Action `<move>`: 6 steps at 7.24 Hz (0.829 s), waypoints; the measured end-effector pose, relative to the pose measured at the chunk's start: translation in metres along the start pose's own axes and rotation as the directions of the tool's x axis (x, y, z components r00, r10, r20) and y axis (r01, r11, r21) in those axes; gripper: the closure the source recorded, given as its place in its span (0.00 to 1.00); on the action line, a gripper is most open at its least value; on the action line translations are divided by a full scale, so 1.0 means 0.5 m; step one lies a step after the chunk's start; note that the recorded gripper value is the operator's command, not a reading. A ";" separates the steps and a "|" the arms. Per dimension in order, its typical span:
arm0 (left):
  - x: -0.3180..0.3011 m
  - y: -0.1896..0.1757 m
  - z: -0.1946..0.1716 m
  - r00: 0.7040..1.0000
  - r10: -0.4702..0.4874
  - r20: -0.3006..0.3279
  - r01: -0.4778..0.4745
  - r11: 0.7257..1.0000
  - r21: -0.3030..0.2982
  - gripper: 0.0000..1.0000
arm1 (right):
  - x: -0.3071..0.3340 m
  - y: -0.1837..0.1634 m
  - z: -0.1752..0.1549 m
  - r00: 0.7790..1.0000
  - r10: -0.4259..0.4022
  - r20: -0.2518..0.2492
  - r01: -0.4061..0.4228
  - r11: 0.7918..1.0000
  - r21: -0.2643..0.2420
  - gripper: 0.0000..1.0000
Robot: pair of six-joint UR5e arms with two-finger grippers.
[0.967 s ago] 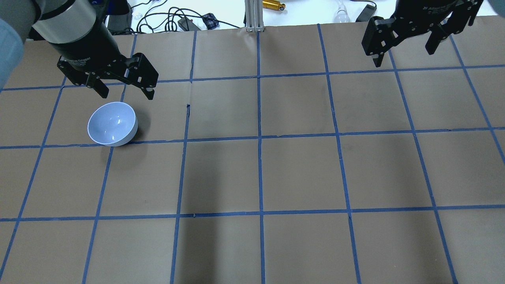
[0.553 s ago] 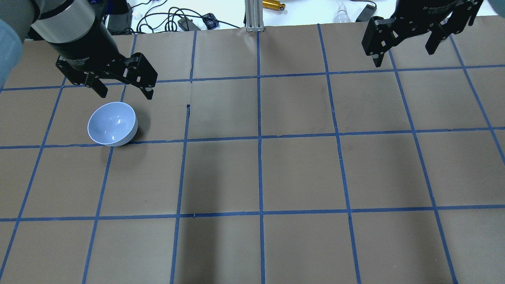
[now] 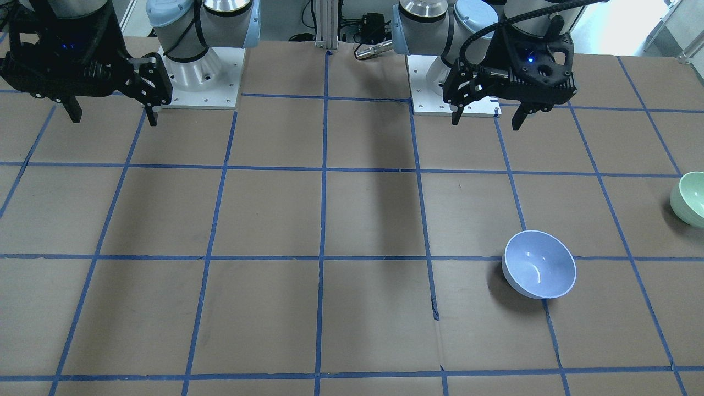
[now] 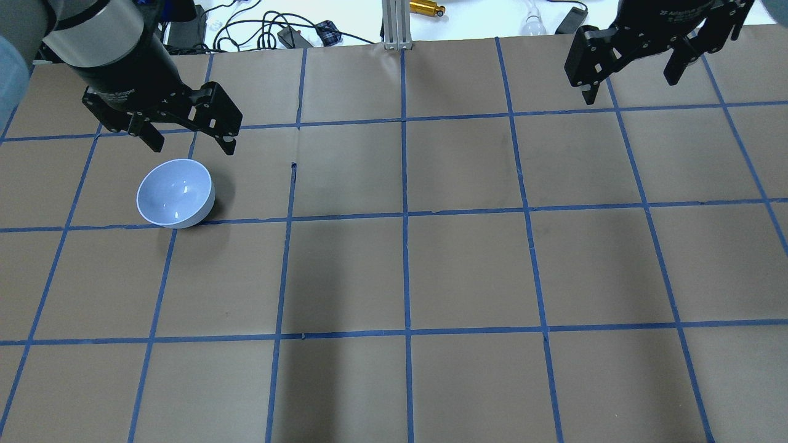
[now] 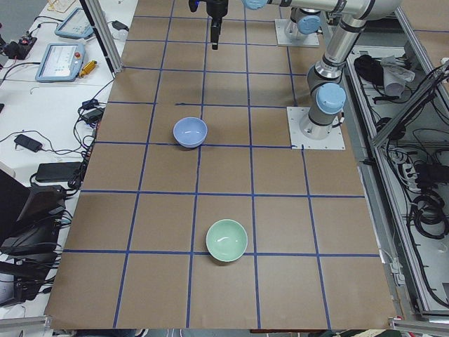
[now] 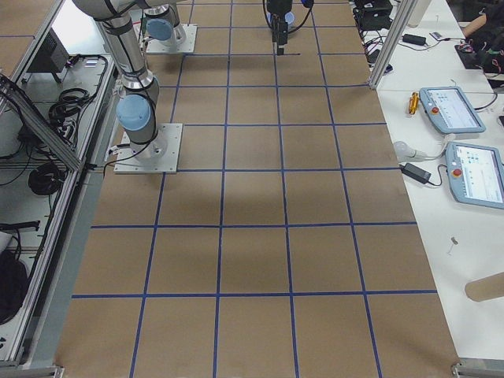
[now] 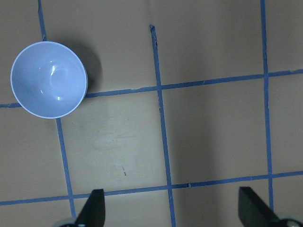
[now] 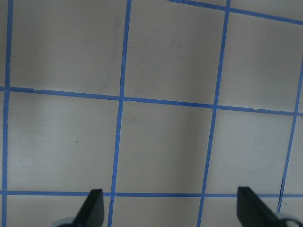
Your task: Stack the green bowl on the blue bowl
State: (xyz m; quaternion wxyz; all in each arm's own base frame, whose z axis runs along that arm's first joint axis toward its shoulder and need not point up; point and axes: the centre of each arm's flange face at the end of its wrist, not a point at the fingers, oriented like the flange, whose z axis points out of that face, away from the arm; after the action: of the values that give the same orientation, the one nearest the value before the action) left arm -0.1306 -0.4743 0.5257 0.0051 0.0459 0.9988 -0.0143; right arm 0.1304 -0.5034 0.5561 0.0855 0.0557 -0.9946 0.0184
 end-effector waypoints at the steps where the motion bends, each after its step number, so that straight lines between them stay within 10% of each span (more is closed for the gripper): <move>1: -0.001 0.000 0.000 1.000 -0.001 0.000 0.001 1.000 0.000 0.00 | 0.000 0.000 0.000 1.000 0.000 0.000 0.000 1.000 0.000 0.00; 6: -0.037 -0.007 0.002 0.999 0.010 0.032 -0.010 1.000 0.002 0.00 | -0.001 0.000 0.000 1.000 -0.001 0.000 0.001 1.000 0.000 0.00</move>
State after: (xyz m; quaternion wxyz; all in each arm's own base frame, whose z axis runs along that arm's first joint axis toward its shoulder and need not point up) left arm -0.1123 -0.4797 0.5252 0.0211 0.0508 0.9984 -0.0163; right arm 0.1307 -0.5033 0.5561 0.0855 0.0560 -0.9946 0.0184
